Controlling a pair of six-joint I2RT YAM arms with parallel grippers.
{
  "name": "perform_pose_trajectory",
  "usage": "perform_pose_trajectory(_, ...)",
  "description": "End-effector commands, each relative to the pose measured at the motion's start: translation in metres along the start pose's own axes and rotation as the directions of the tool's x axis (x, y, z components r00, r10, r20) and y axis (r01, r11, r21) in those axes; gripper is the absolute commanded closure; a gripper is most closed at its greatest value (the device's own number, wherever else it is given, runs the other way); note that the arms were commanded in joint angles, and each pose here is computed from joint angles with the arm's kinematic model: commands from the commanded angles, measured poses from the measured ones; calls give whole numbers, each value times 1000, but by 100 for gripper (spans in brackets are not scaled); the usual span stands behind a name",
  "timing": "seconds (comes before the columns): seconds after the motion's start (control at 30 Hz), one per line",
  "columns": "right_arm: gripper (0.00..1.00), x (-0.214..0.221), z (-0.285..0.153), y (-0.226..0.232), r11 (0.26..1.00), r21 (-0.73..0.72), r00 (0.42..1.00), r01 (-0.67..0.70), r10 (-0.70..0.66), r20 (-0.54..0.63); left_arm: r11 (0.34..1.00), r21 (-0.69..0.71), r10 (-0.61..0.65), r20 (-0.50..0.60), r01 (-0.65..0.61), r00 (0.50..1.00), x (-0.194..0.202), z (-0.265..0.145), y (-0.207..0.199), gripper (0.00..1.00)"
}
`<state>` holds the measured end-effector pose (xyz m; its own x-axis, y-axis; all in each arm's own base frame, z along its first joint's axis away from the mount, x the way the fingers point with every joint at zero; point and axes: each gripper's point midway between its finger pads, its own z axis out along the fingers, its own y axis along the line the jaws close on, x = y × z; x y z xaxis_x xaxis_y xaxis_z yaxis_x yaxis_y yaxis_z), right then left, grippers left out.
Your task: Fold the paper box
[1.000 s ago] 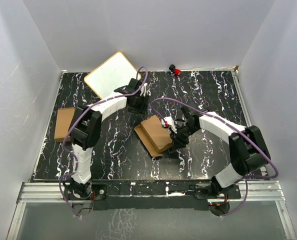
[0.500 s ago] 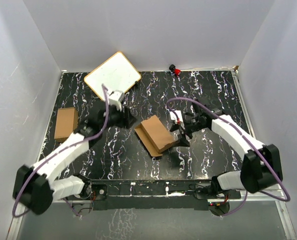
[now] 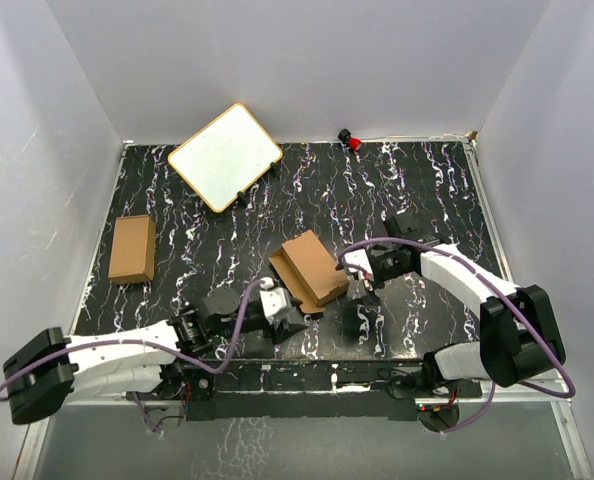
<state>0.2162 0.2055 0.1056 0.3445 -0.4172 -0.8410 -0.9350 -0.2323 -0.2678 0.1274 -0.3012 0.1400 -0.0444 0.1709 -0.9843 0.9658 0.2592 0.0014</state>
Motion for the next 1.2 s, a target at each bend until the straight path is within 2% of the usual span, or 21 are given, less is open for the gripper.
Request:
perform_pose_trajectory(0.0,6,-5,-2,-15,988,57,988,147,-149,40,981,-19,191,-24,-191,981,5,19,-1,47)
perform_pose_trajectory(0.17,16,-3,-3,-17,987,71,989,141,-144,45,971,-45,230,-103,-236,968,27,35,0,48)
perform_pose_trajectory(0.27,20,-10,-7,-19,989,87,988,120,-128,88,968,-58,237,-133,-246,962,35,43,3,49)
perform_pose_trajectory(0.37,25,-13,-12,-21,991,103,988,85,-97,117,963,-80,242,-160,-257,957,41,49,9,54)
perform_pose_trajectory(0.47,29,-5,-17,-25,991,115,993,69,-79,88,958,-103,245,-179,-266,953,45,54,15,58)
perform_pose_trajectory(0.6,32,6,-18,-24,990,118,996,79,-84,39,957,-110,244,-188,-268,951,50,58,17,60)
perform_pose_trajectory(0.87,42,8,-4,-16,990,79,992,113,-117,46,959,-104,239,-200,-263,950,61,63,16,60)
perform_pose_trajectory(1.17,46,11,6,-13,988,56,989,145,-146,25,957,-117,239,-203,-266,950,67,69,20,60)
